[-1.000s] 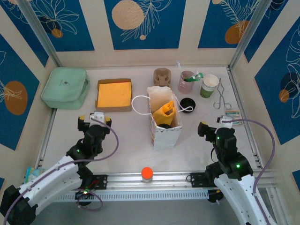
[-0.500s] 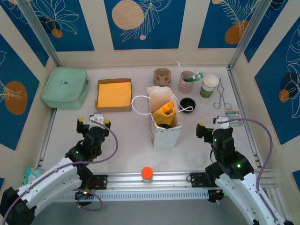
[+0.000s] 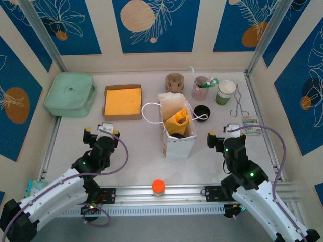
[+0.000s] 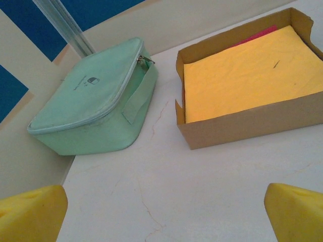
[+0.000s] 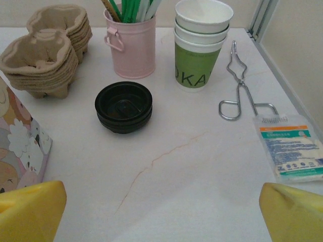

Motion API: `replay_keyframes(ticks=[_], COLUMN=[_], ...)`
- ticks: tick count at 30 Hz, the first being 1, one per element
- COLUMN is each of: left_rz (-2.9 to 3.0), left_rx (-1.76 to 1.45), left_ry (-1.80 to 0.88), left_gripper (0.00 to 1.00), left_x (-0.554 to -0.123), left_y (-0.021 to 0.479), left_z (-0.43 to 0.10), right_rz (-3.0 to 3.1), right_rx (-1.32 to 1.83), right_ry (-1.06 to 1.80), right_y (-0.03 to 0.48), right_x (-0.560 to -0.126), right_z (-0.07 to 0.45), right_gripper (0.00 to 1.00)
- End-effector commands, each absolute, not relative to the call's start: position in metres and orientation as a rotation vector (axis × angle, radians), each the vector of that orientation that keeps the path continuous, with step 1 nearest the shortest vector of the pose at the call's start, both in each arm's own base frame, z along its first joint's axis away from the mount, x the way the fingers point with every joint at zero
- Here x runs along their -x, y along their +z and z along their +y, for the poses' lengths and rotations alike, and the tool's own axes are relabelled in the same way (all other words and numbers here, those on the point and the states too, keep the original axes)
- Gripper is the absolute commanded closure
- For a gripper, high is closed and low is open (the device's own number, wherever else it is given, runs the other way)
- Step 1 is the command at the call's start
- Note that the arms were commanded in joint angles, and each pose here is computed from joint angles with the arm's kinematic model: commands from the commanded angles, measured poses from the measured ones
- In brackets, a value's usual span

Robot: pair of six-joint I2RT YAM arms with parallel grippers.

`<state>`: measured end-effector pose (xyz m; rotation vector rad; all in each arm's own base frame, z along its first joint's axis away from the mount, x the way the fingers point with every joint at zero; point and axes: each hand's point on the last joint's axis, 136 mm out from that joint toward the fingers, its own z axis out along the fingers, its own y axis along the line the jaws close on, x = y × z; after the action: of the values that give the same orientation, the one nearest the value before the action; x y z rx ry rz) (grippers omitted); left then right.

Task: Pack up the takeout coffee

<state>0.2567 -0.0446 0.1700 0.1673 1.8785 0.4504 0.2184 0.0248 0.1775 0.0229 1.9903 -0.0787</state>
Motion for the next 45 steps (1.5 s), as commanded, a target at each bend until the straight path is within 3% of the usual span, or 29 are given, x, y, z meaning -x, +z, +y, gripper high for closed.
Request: replay_keyframes(ticks=[1,22,45], left_rz=[1.857,1.85,1.857], left_rx=[-0.168,-0.174,-0.176], left_ry=[0.47,0.501,0.517], left_gripper=[0.0,0.0,0.0], left_x=[-0.256,-0.258,-0.263], left_y=[0.172,0.157,0.137], left_z=[-0.044,-0.043,-0.044], right_rz=[1.954,2.006,2.047], right_rx=[-0.024,-0.031,-0.114], right_ry=[-0.062,-0.111,-0.087], right_y=[0.177,0.131,0.115], right_x=[-0.226,-0.233,-0.249], right_z=[0.029,0.025,0.015], right_gripper=[0.01,0.01,0.01])
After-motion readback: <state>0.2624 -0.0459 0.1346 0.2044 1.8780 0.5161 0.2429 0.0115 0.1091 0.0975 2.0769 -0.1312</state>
